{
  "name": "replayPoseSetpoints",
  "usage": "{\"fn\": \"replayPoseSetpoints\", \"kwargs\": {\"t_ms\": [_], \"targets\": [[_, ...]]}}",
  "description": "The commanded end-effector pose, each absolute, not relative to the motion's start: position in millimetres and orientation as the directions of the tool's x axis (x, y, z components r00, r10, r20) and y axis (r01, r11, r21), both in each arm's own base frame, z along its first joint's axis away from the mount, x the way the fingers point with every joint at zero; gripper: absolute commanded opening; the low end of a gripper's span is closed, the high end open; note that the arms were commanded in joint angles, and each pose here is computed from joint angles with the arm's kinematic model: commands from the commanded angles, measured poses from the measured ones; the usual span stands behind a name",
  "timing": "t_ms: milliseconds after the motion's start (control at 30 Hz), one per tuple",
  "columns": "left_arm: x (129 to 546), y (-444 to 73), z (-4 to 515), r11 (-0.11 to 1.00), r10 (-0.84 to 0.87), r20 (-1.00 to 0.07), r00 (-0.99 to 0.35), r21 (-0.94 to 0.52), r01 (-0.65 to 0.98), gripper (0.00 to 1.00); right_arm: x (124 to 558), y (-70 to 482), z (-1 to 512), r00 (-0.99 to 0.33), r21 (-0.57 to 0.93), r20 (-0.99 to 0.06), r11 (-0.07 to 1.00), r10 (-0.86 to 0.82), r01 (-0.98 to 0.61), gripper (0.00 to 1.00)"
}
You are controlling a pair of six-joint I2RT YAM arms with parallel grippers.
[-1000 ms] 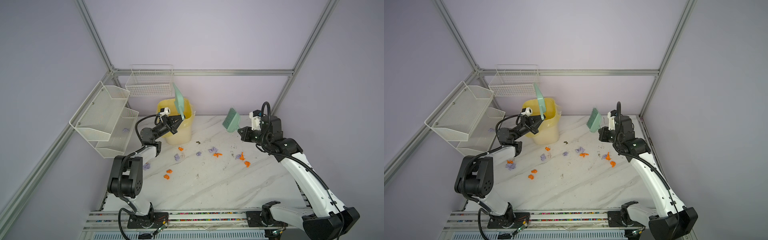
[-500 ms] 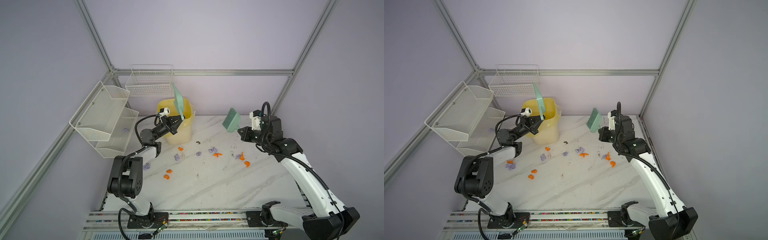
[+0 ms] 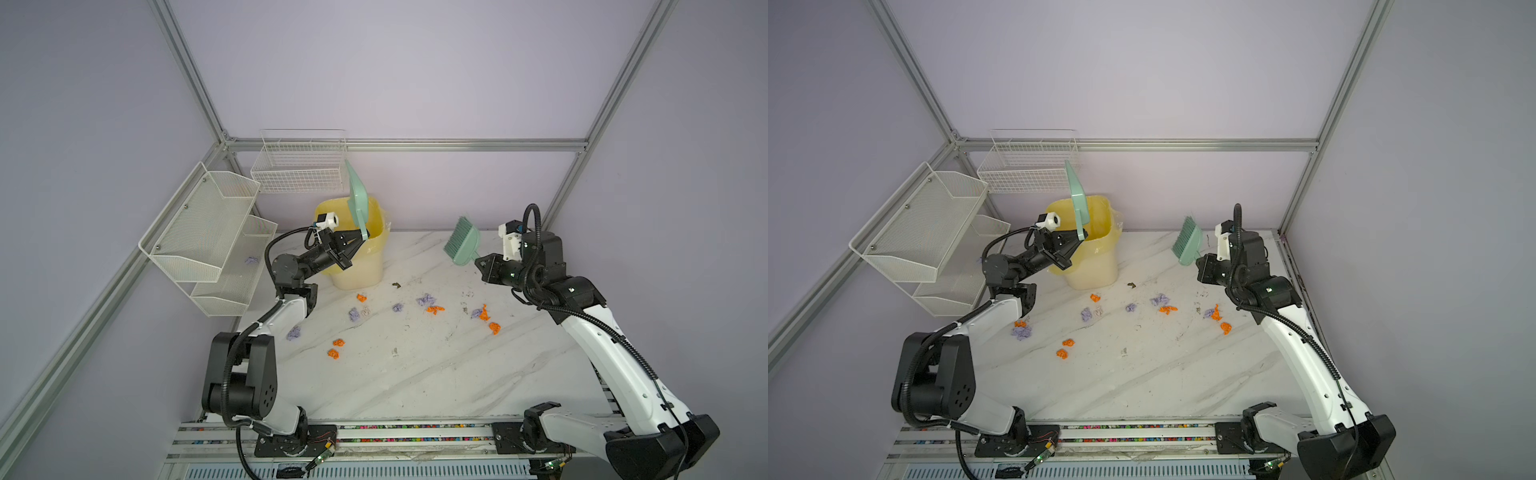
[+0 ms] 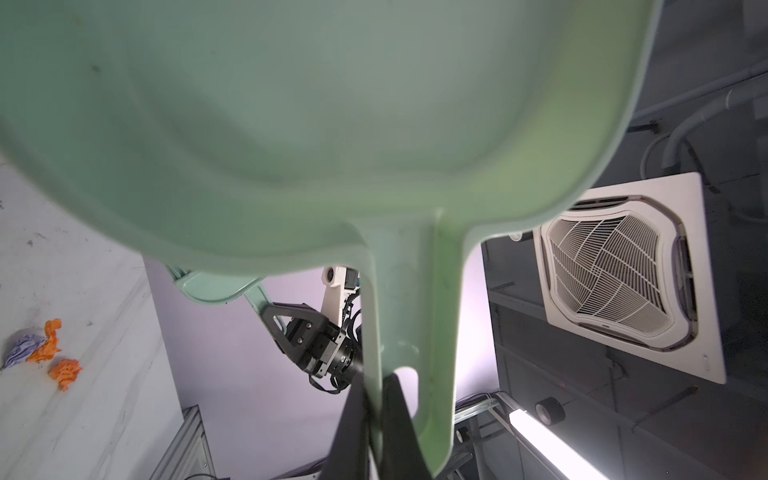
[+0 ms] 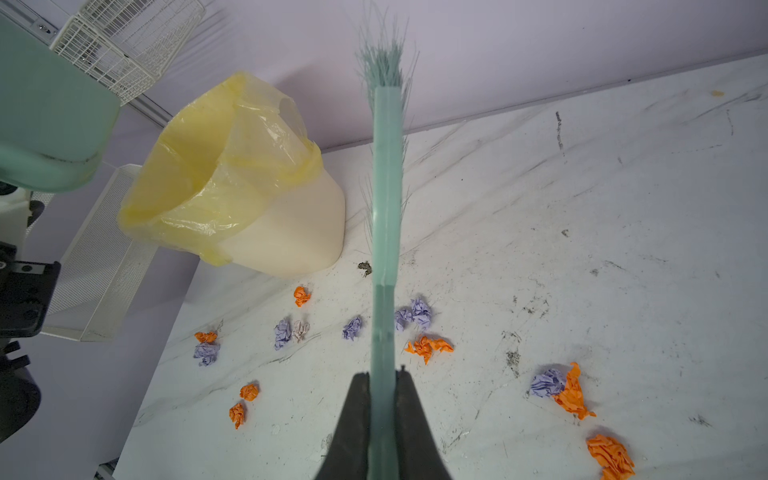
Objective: Sweep away the paper scraps from the table
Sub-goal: 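Tilt the dustpan with the left gripper to dump scraps into the bin, then lower the empty dustpan with the left gripper while the right lowers the brush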
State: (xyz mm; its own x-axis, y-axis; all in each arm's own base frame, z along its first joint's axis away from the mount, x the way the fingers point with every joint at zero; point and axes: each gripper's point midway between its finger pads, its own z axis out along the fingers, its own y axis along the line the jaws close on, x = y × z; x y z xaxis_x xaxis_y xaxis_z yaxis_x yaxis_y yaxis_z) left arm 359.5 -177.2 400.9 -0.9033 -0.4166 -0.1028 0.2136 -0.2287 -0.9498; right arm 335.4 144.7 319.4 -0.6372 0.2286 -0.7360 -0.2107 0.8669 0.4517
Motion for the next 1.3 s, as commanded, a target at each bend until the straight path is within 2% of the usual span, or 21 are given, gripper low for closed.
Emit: {"fn": "replayPoseSetpoints", "kwargs": {"t_ms": [0,233,367,467,633,867,933,1033,1133,1267], "targets": [[339,-182,411,-0.096,-0.399,-0.200,-0.895,-0.961,0.258,0.00,334,147,337,-0.619,0.473,-0.747,0.849,0.243,-0.237,0.00],[314,-187,390,0.095,-0.372,-0.286,-0.883,-0.958,0.270,0.00,336,138,333,-0.626,0.446,-0.740,0.875,0.244,-0.187,0.00],[292,-213,389,0.092,-0.317,-0.300,-0.900,-0.954,0.286,0.00,340,129,314,-0.676,0.386,-0.706,0.915,0.211,-0.117,0.00],[275,-231,377,0.138,-0.264,-0.318,-0.911,-0.947,0.291,0.00,340,127,313,-0.678,0.375,-0.705,0.921,0.210,-0.106,0.00],[257,-246,348,0.306,-0.184,-0.378,-0.907,-0.899,0.313,0.00,340,110,318,-0.660,0.319,-0.721,0.947,0.212,-0.044,0.00],[245,-269,295,0.458,-0.027,-0.371,-0.928,-0.830,0.319,0.00,333,99,313,-0.685,0.276,-0.699,0.961,0.207,0.009,0.00],[245,-275,281,0.531,0.035,-0.388,-0.921,-0.774,0.346,0.00,331,97,307,-0.696,0.267,-0.687,0.963,0.207,0.023,0.00],[244,-288,265,0.653,0.187,-0.457,-0.870,-0.604,0.457,0.00,331,93,298,-0.712,0.244,-0.674,0.969,0.199,0.041,0.00],[246,-303,240,0.698,0.328,-0.409,-0.851,-0.503,0.511,0.00,337,86,291,-0.732,0.188,-0.657,0.979,0.180,0.073,0.00],[261,-295,205,0.781,0.405,-0.373,-0.835,-0.333,0.528,0.00,346,79,290,-0.734,0.146,-0.657,0.984,0.171,0.098,0.00]]}}
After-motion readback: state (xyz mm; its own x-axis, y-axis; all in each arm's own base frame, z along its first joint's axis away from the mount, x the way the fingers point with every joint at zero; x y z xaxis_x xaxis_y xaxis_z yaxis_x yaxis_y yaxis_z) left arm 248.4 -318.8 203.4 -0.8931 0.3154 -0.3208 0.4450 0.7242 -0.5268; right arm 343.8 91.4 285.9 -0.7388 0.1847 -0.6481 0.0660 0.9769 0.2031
